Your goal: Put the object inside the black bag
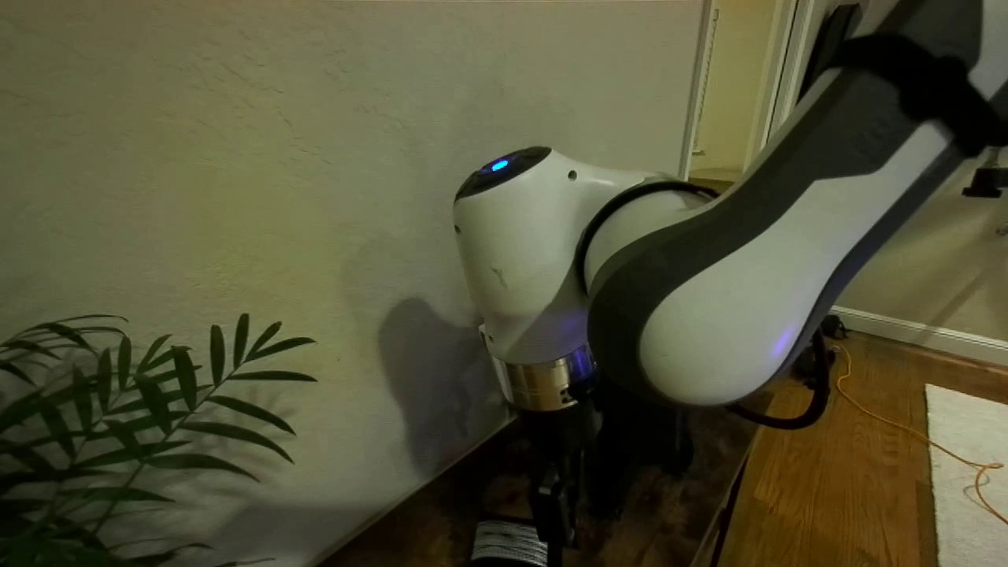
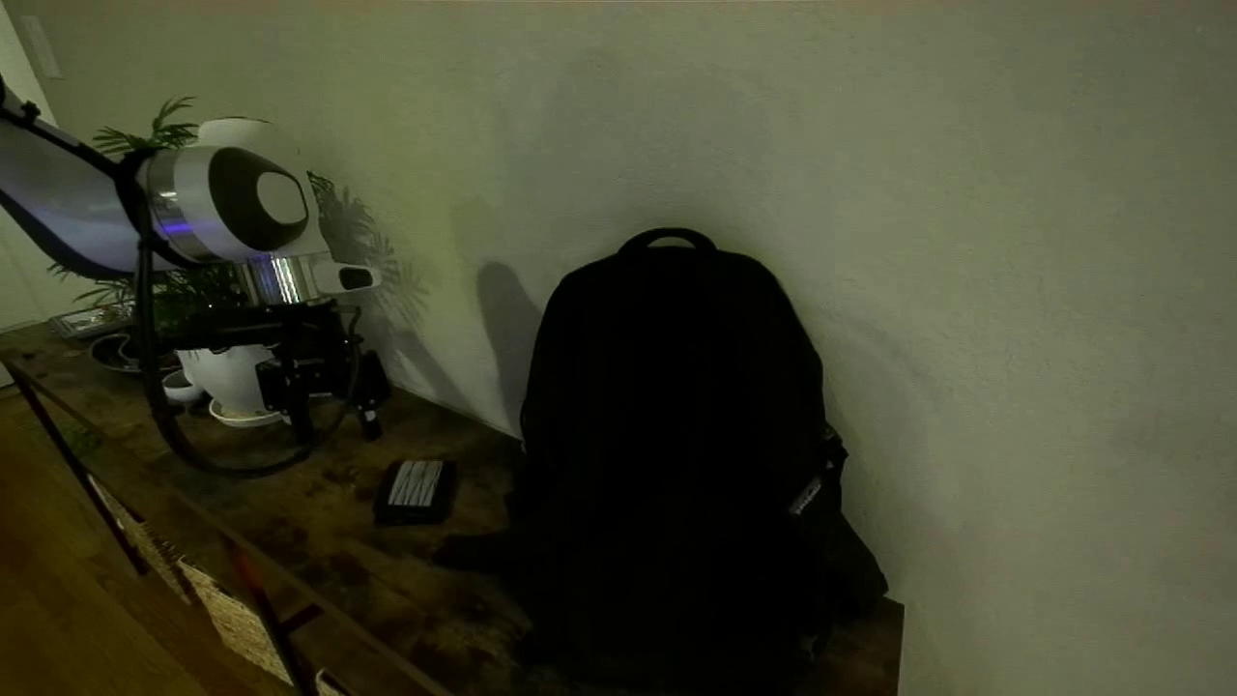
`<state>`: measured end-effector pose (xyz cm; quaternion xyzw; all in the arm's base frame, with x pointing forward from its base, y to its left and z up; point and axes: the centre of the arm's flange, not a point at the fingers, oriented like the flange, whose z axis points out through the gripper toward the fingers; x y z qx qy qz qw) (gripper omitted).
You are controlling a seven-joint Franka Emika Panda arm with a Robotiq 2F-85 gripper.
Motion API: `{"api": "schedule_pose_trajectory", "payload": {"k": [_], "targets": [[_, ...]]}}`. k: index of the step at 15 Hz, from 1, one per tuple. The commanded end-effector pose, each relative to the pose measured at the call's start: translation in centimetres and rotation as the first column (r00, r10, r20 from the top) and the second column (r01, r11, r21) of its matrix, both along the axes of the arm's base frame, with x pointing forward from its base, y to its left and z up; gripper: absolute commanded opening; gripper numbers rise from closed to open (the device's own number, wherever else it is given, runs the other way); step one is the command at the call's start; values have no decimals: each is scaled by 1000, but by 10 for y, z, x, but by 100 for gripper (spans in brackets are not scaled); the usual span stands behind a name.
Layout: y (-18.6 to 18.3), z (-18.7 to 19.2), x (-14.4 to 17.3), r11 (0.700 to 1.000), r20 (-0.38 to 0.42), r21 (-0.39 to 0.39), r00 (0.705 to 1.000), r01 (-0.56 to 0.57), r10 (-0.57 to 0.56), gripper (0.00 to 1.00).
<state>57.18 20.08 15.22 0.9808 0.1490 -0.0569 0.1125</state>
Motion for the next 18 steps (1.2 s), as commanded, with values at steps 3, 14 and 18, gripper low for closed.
{"api": "schedule_pose_trajectory", "payload": {"k": [3,14,18], "targets": [[-10,-11,9,1000,-13,-14,1000,23,-24,100],[19,-56,13,999,-69,-43,997,-28,25,100],[27,-73,18,997,-69,-70,997,-37,32,100]]}}
